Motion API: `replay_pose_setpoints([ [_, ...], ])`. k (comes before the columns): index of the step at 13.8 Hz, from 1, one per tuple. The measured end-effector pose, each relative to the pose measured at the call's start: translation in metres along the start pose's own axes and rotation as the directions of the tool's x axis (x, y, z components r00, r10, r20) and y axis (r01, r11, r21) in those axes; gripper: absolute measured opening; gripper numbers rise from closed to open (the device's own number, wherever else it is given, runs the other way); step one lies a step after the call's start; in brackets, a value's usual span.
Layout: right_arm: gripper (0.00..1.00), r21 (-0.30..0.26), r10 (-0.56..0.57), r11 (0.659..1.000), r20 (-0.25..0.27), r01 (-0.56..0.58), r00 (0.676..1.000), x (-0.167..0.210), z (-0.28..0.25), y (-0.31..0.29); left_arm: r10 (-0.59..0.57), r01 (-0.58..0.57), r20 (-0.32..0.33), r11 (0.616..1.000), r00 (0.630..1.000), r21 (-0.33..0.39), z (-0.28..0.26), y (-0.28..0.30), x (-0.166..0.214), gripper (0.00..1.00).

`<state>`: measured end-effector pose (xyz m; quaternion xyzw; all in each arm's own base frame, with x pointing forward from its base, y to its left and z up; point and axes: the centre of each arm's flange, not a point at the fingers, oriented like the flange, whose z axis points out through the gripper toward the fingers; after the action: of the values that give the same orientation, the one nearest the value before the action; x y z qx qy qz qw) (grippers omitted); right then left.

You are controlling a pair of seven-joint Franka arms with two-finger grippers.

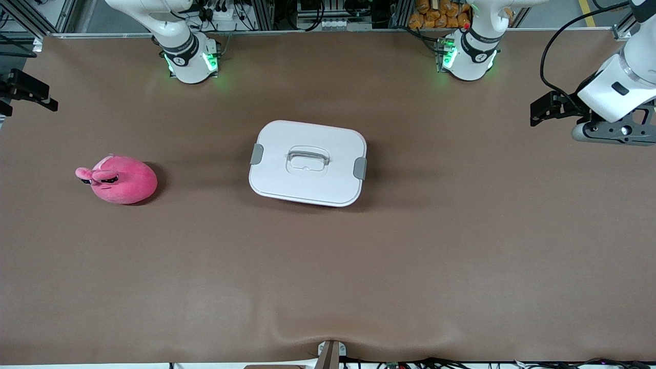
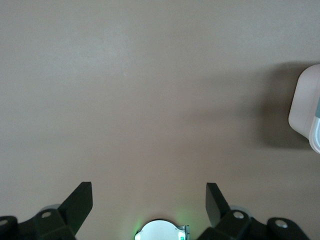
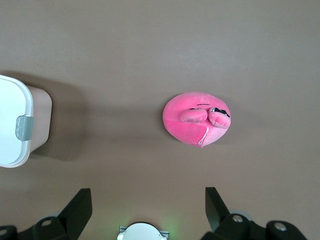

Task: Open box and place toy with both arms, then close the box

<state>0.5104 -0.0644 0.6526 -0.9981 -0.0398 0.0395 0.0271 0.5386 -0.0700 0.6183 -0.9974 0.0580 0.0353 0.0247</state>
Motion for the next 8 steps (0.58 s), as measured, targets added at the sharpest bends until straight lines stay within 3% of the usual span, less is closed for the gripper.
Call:
replay_pose_setpoints([
  [8,1.0,0.0,0.001,1.0,0.0,-0.001,1.0,0.0009,0.0,0.0007,0.015,-0.015,0.0,1.0,1.0,0.001,0.0001,0.0079,-0.0001,1.0],
])
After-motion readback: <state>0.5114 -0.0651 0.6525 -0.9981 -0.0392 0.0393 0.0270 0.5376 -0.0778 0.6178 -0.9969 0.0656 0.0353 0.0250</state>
